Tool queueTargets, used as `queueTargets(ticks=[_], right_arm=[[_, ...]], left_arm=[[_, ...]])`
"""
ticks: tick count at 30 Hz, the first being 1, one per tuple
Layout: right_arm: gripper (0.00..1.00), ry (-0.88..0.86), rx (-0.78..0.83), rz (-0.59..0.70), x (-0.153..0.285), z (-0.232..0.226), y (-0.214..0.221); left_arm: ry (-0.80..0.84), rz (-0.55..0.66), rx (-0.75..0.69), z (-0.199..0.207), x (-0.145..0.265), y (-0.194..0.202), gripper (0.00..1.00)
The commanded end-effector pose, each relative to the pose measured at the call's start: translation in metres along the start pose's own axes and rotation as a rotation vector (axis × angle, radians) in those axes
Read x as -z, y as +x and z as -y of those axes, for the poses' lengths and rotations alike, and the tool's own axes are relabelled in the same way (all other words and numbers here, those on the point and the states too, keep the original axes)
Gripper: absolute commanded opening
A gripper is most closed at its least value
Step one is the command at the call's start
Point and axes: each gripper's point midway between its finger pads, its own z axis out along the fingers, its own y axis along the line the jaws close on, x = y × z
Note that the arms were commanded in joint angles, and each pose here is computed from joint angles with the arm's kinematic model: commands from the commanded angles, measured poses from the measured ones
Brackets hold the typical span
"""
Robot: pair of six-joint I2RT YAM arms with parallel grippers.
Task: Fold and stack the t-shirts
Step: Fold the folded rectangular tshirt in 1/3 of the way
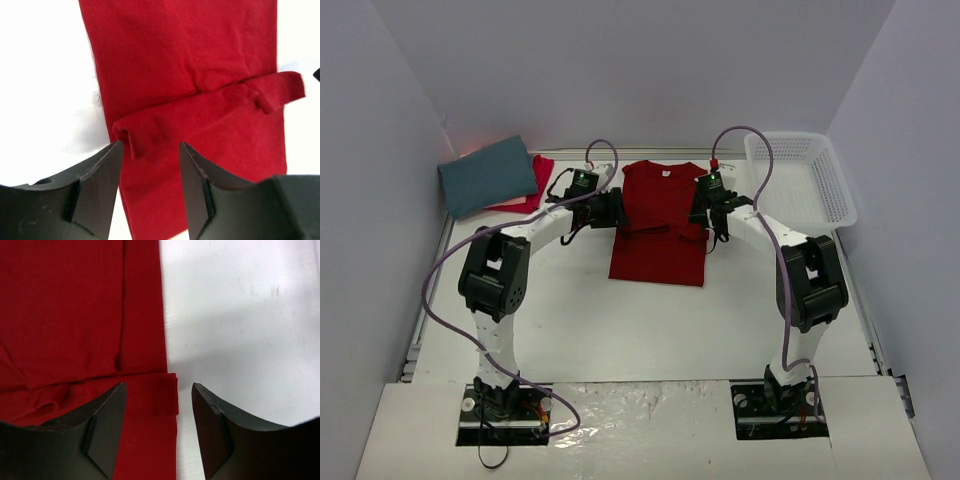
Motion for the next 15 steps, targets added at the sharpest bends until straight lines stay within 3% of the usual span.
queueTargets(ticks=[1,11,14,15], right_arm=[[0.51,-0.034,-0.013,0.046,0.028,-0.004,-0.019],[0.49,-0.092,0.046,0.016,0.052,-0.026,0.006],[0.34,-0.105,0.064,0.002,0.054,-0.035,0.018],[0.24,-0.103,0.068,-0.009,0.053,-0.036,0.023]], left_arm=[[0.013,0.121,-0.021,0.021,0.041,-0.036,0.47],[0.03,0.103,-0.032,0.029,0.06,-0.004,0.46],[0.052,0.093,-0.022,0.034,0.06,0.009,0.42],[0.058,0.09,-0.022,0.037,0.059,0.012,0.38]])
